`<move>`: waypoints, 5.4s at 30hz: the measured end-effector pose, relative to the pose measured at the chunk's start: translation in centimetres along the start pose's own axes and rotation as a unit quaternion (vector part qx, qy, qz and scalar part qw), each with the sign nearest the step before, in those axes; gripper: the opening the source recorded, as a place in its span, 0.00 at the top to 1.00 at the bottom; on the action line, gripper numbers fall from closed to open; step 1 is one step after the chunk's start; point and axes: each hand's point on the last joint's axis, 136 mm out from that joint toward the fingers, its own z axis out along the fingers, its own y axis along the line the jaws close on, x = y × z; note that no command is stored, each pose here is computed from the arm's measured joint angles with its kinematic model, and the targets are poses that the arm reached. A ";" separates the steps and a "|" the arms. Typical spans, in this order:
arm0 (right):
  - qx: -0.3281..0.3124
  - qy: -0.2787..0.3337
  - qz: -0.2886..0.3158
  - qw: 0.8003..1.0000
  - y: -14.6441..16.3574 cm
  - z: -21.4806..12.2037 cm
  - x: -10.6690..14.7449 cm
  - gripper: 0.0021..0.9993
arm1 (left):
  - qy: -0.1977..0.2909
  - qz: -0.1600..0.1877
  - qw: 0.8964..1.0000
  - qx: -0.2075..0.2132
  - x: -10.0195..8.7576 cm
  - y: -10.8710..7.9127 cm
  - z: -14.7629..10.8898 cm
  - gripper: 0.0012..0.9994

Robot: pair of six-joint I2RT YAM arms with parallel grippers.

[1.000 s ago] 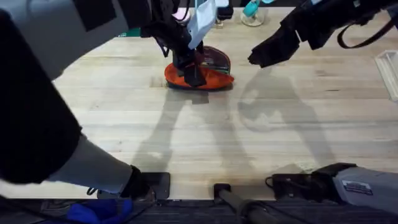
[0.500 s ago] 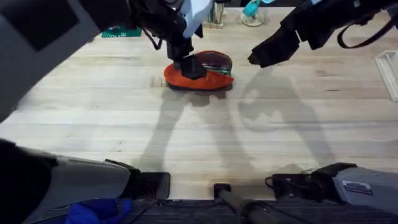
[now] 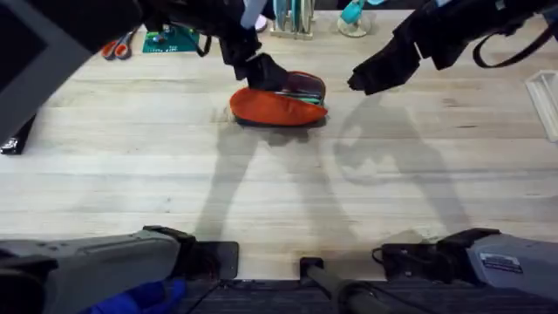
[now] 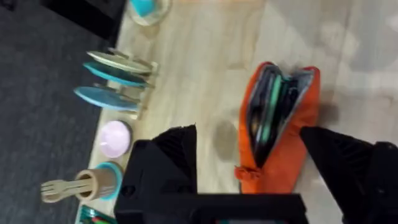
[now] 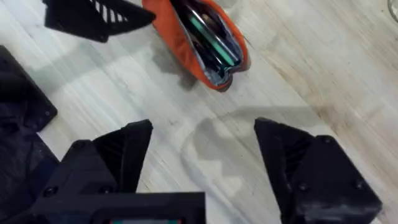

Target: Unzip the bag, pick up the pens from the table one at a time and place them inside, then zip the bag closed.

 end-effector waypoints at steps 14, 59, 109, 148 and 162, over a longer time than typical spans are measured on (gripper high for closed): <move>0.000 0.000 0.000 1.000 0.0 0.0 0.0 0.00 | -0.084 -0.030 0.996 -0.007 -2.1 1.3 -2.0 0.01; 0.000 0.000 0.000 1.000 0.0 0.0 0.0 0.00 | -0.127 -0.201 0.970 0.056 14.5 -1.9 -3.7 0.01; -0.001 0.000 0.003 1.000 0.0 0.0 0.0 0.00 | -0.162 -0.176 0.968 0.079 16.7 -2.1 -0.7 0.01; 0.105 -0.047 0.007 0.993 -1.2 4.7 -14.3 0.00 | -0.162 -0.176 0.968 0.079 16.7 -2.1 -0.7 0.01; 0.080 0.001 0.045 0.996 0.2 11.6 -14.3 0.00 | -0.162 -0.176 0.968 0.079 16.7 -2.1 -0.7 0.01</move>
